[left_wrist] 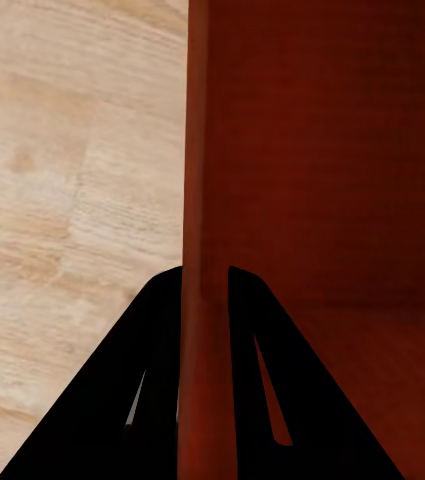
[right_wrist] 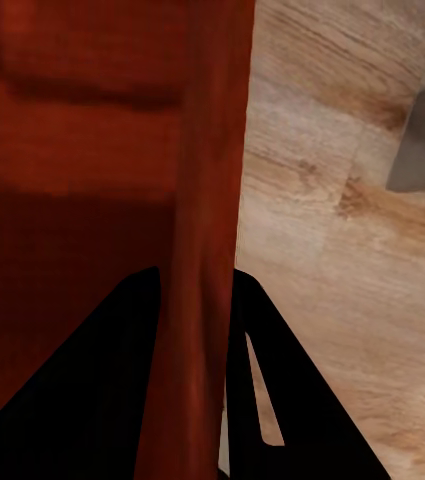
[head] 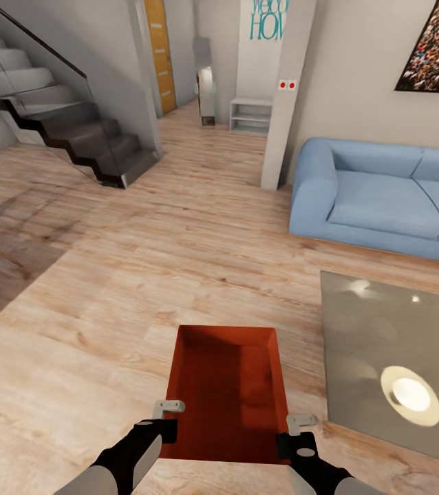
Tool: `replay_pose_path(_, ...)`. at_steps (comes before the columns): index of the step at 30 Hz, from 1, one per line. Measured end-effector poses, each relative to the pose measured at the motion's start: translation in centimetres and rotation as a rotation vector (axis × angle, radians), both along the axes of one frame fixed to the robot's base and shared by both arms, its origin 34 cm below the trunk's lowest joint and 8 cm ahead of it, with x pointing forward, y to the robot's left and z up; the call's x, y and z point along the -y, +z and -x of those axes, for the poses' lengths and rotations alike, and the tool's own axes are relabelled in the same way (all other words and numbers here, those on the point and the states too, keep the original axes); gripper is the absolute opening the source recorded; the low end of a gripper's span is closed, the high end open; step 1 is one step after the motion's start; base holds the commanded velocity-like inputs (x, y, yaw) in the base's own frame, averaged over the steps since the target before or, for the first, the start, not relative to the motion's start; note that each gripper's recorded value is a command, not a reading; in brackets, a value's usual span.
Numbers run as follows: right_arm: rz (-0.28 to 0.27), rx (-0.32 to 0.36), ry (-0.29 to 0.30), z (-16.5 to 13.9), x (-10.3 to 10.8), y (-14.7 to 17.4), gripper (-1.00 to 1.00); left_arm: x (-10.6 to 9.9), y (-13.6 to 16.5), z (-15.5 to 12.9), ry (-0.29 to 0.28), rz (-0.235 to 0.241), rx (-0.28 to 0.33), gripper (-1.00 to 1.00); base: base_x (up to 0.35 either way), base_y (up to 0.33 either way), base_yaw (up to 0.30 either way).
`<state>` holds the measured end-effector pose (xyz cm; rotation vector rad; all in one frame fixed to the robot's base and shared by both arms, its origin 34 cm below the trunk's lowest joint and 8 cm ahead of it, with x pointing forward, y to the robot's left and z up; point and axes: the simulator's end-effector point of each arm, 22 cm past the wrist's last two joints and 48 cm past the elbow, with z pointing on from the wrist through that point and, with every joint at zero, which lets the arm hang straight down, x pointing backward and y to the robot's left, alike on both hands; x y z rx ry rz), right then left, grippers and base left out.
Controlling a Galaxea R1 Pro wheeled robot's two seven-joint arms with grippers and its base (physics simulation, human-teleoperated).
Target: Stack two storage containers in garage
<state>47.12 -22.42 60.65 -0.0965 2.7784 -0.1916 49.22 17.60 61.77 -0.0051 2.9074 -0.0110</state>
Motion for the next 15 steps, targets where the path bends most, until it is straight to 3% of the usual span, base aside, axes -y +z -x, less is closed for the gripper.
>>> replay_pose_path(5,0.000,-0.002,0.000,0.10,0.01,-0.06,-1.00,0.01,-0.06,0.08,0.000,0.000,-0.002,-1.00,0.000,0.000,0.170)
replay_pose_path(15,0.001,0.000,0.000,0.02,0.01,-0.04,-1.00,0.01,-0.06,0.04,0.001,0.001,0.000,-1.00,0.000,0.000,0.007)
